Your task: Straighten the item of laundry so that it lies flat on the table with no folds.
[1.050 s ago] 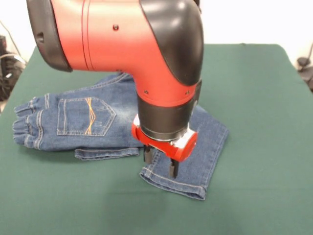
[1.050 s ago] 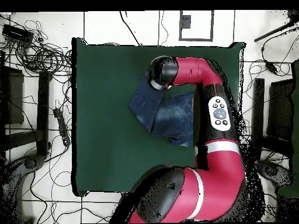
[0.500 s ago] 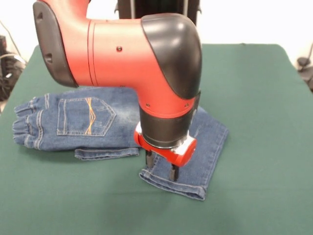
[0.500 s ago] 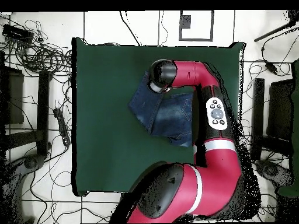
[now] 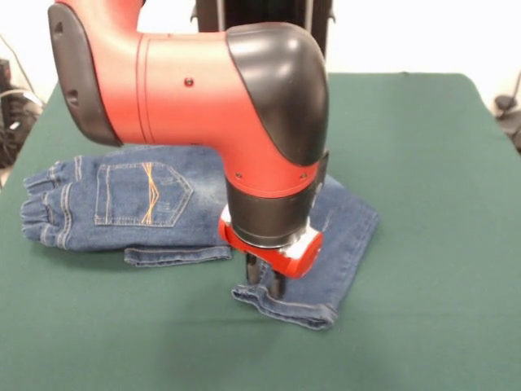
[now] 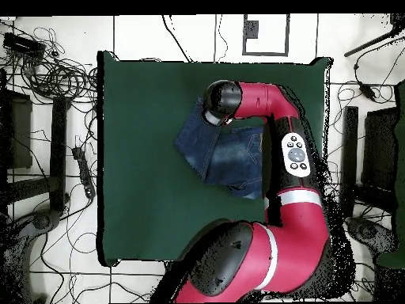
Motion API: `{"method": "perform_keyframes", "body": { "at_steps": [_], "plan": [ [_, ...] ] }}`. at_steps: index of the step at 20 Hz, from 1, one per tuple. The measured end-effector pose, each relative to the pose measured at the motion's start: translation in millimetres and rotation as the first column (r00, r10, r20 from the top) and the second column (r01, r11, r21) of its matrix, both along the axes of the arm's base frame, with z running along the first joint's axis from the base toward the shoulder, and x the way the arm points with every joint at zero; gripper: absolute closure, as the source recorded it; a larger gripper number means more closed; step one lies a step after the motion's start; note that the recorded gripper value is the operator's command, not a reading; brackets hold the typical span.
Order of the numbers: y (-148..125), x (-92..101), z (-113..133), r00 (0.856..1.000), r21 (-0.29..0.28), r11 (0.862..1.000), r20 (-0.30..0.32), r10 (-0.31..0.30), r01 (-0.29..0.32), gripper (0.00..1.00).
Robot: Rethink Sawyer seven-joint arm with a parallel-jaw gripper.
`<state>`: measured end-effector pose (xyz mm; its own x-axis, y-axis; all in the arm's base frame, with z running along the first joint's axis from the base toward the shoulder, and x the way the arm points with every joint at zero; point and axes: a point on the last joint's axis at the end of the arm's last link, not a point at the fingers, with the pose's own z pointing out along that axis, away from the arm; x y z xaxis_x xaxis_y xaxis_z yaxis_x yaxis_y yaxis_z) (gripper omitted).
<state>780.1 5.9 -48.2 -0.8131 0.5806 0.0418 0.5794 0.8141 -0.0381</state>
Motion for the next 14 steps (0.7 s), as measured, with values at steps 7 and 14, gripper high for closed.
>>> {"method": "perform_keyframes", "body": {
  "at_steps": [7, 14],
  "plan": [
    [-5.1, 1.6, 0.2, 1.0, 0.002, 1.0, 0.003, -0.009, 0.009, 1.0],
    [-2.8, 1.4, 1.1, 1.0, -0.007, 1.0, 0.004, -0.001, 0.001, 1.0]
  ]
}}
